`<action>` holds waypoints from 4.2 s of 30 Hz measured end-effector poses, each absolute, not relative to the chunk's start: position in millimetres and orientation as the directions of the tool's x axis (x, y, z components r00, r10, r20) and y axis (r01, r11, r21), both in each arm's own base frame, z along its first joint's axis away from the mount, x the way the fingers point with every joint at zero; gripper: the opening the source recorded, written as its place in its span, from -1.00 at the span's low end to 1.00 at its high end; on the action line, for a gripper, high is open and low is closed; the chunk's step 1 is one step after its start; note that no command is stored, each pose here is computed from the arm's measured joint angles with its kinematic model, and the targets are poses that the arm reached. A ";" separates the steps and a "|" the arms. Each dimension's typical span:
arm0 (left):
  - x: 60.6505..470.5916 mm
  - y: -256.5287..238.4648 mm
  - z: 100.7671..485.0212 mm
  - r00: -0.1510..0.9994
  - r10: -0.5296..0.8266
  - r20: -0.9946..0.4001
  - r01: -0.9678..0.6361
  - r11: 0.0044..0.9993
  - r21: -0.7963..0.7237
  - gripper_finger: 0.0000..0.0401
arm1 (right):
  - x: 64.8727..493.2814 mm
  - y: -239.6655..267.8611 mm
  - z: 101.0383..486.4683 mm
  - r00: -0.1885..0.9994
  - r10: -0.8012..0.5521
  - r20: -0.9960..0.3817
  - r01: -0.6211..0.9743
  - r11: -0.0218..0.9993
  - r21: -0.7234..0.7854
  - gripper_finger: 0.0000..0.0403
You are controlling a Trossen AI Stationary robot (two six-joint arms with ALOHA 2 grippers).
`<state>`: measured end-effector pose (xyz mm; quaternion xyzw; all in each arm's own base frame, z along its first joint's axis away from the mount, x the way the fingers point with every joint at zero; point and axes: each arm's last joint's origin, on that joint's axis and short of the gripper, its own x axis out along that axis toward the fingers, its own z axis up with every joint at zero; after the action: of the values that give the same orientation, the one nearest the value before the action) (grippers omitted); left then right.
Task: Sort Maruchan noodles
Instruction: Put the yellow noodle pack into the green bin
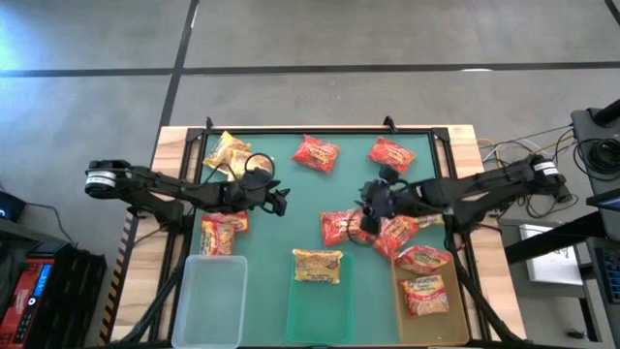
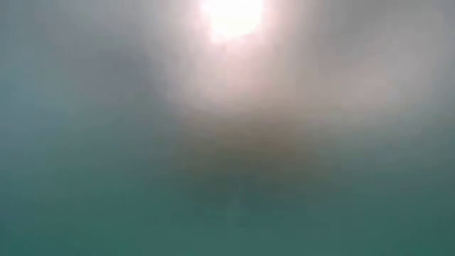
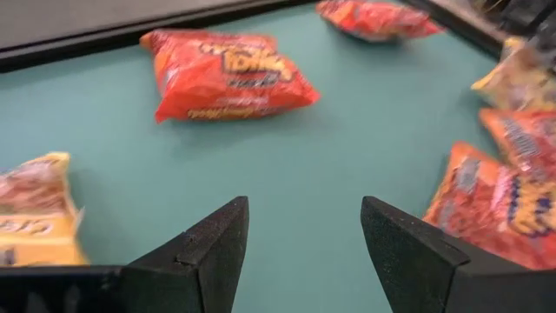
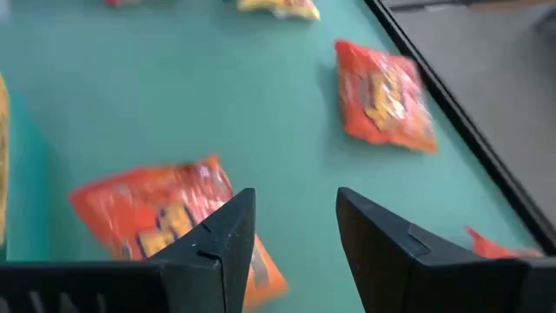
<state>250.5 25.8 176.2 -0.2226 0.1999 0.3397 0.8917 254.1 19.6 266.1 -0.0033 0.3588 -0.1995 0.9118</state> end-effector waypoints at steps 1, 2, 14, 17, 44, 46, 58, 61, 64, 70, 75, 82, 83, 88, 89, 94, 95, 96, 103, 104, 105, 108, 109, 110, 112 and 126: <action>250.4 26.7 176.6 0.674 0.519 -0.526 -0.705 0.665 -0.247 0.04 | 256.7 14.7 263.2 0.685 -0.348 -0.641 0.356 0.926 -0.122 -0.25; 249.9 27.7 176.6 0.655 0.520 -0.548 -0.716 0.660 -0.229 0.04 | 258.9 9.8 260.1 0.705 -0.327 -0.629 0.345 0.933 -0.098 -0.26; 241.0 50.6 191.1 0.403 0.554 -0.729 -0.785 0.618 0.036 0.04 | 261.2 -29.4 229.4 0.836 -0.259 -0.484 0.318 0.947 0.042 -0.27; 238.8 59.3 198.7 0.347 0.562 -0.751 -0.783 0.615 0.099 0.04 | 260.2 -38.4 225.4 0.821 -0.288 -0.494 0.342 0.939 0.022 -0.28; 214.7 118.2 195.9 0.022 0.597 -0.802 -0.967 0.218 0.135 0.04 | 296.1 -70.6 176.3 0.818 -0.364 -0.445 0.401 0.916 -0.013 -0.29; 218.6 120.0 189.1 0.010 0.591 -0.807 -0.966 0.215 0.145 0.04 | 295.8 -70.4 179.4 0.826 -0.364 -0.431 0.400 0.917 -0.008 -0.29; 236.9 128.9 154.7 -0.071 0.569 -0.819 -0.965 0.169 0.201 0.04 | 294.1 -70.0 180.5 0.821 -0.363 -0.441 0.395 0.918 -0.020 -0.32; 237.8 129.2 151.7 -0.074 0.563 -0.823 -0.968 0.157 0.195 0.04 | 291.8 -69.4 176.0 0.798 -0.356 -0.487 0.392 0.919 -0.029 -0.31; 239.2 128.6 151.6 -0.058 0.559 -0.827 -0.971 0.161 0.177 0.04 | 289.5 -68.9 172.0 0.775 -0.349 -0.527 0.391 0.920 -0.035 -0.32; 245.5 128.5 154.1 -0.015 0.548 -0.836 -0.975 0.178 0.134 0.04 | 286.6 -68.2 167.4 0.747 -0.343 -0.570 0.407 0.913 -0.016 -0.33; 249.6 128.5 157.2 0.016 0.526 -0.850 -0.971 0.211 0.112 0.04 | 286.8 -68.3 167.8 0.749 -0.344 -0.566 0.401 0.916 -0.025 -0.32; 252.5 125.5 157.7 0.045 0.503 -0.863 -0.966 0.242 0.090 0.04 | 287.5 -68.4 168.9 0.755 -0.345 -0.558 0.393 0.919 -0.036 -0.32; 253.8 123.9 157.7 0.059 0.494 -0.867 -0.965 0.251 0.078 0.04 | 287.5 -68.4 168.9 0.755 -0.345 -0.558 0.393 0.919 -0.036 -0.32; 262.8 109.9 158.1 0.122 0.470 -0.874 -0.948 0.315 0.037 0.04 | 287.5 -68.4 168.8 0.755 -0.345 -0.558 0.388 0.921 -0.045 -0.34; 265.6 105.5 158.2 0.144 0.458 -0.877 -0.942 0.335 0.021 0.04 | 287.5 -68.4 168.8 0.755 -0.345 -0.558 0.388 0.921 -0.045 -0.34; 282.0 78.2 159.2 0.269 0.414 -0.870 -0.879 0.475 -0.046 0.04 | 287.5 -68.4 168.8 0.755 -0.345 -0.558 0.387 0.921 -0.046 -0.34; 285.7 71.9 159.7 0.300 0.406 -0.863 -0.859 0.509 -0.058 0.04 | 287.5 -68.4 168.9 0.755 -0.345 -0.558 0.385 0.922 -0.049 -0.34; 289.7 65.6 160.3 0.336 0.390 -0.858 -0.836 0.543 -0.080 0.04 | 287.5 -68.4 168.8 0.755 -0.345 -0.558 0.382 0.922 -0.054 -0.34; 308.0 37.0 169.2 0.501 0.404 -0.765 -0.719 0.686 -0.108 0.04 | 288.0 -68.5 169.7 0.759 -0.347 -0.551 0.375 0.925 -0.064 -0.34; 307.0 36.8 169.8 0.487 0.439 -0.755 -0.735 0.673 -0.083 0.04 | 288.3 -68.6 170.1 0.762 -0.347 -0.547 0.375 0.925 -0.064 -0.34; 306.0 36.9 171.5 0.481 0.457 -0.748 -0.747 0.660 -0.077 0.04 | 288.5 -68.7 170.4 0.764 -0.348 -0.543 0.376 0.925 -0.063 -0.33; 303.7 35.2 176.5 0.494 0.437 -0.751 -0.748 0.654 -0.111 0.04 | 289.1 -68.8 171.4 0.770 -0.350 -0.534 0.377 0.924 -0.062 -0.34; 303.7 32.7 177.4 0.506 0.412 -0.758 -0.739 0.660 -0.135 0.04 | 289.0 -68.8 171.2 0.769 -0.349 -0.535 0.377 0.924 -0.062 -0.34; 304.0 29.3 178.1 0.519 0.385 -0.763 -0.725 0.671 -0.154 0.04 | 289.0 -68.8 171.2 0.768 -0.351 -0.536 0.377 0.924 -0.063 -0.34; 304.6 20.4 178.5 0.538 0.339 -0.772 -0.696 0.695 -0.180 0.04 | 288.9 -69.0 171.2 0.766 -0.357 -0.535 0.377 0.923 -0.076 -0.34; 314.2 7.3 143.3 0.441 0.433 -0.786 -0.749 0.660 -0.056 0.04 | 290.1 -71.1 171.0 0.745 -0.428 -0.511 0.439 0.892 -0.108 -0.33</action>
<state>314.2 7.3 143.3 -0.2030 0.3886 0.3586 0.8241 290.1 -71.1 171.0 0.0097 0.2713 -0.2322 0.9340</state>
